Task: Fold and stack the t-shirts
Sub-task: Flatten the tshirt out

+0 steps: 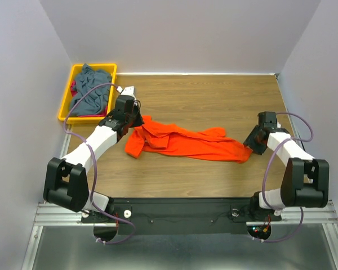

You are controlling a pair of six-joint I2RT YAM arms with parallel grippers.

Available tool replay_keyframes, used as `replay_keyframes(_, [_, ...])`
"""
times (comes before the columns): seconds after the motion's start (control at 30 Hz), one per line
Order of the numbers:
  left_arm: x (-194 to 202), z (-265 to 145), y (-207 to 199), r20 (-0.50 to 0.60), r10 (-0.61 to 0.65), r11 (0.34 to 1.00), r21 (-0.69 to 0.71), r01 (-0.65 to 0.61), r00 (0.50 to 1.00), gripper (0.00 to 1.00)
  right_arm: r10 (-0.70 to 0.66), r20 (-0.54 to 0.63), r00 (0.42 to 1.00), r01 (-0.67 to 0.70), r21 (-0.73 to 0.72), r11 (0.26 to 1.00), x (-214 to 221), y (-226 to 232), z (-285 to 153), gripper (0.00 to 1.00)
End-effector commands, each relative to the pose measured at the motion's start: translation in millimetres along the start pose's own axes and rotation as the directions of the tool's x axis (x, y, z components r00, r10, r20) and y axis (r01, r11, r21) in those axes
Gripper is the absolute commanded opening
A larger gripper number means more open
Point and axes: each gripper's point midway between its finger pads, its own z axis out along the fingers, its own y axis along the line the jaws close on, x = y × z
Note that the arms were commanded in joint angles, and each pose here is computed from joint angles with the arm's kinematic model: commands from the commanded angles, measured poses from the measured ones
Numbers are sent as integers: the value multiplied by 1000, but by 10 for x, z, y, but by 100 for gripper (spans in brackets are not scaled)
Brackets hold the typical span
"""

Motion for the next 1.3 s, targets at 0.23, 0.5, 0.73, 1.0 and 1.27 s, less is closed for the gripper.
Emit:
replay_keyframes(0.23, [-137,-83,-164,60,7,995,99,-13,998,0,4,-43,999,1,112,994,-57,-233,185,51])
replay_keyframes(0.5, [-133,-78,-173,59,4,995,104,-10,998,0,-9,-87,996,21,149,989,67,-336,302,51])
replay_keyframes(0.73, [-119,-81,-157,58,3,995,101,-9,998,0,-33,-169,985,54,126,991,219,-301,430,51])
replay_keyframes(1.0, [-81,-82,-167,50,4,994,112,-10,999,0,-55,-221,974,73,72,995,285,-201,559,36])
replay_keyframes(1.27, [-366,-226,-130,122,-1,996,90,-10,993,0,-63,-121,991,63,-6,998,-92,52,436,2])
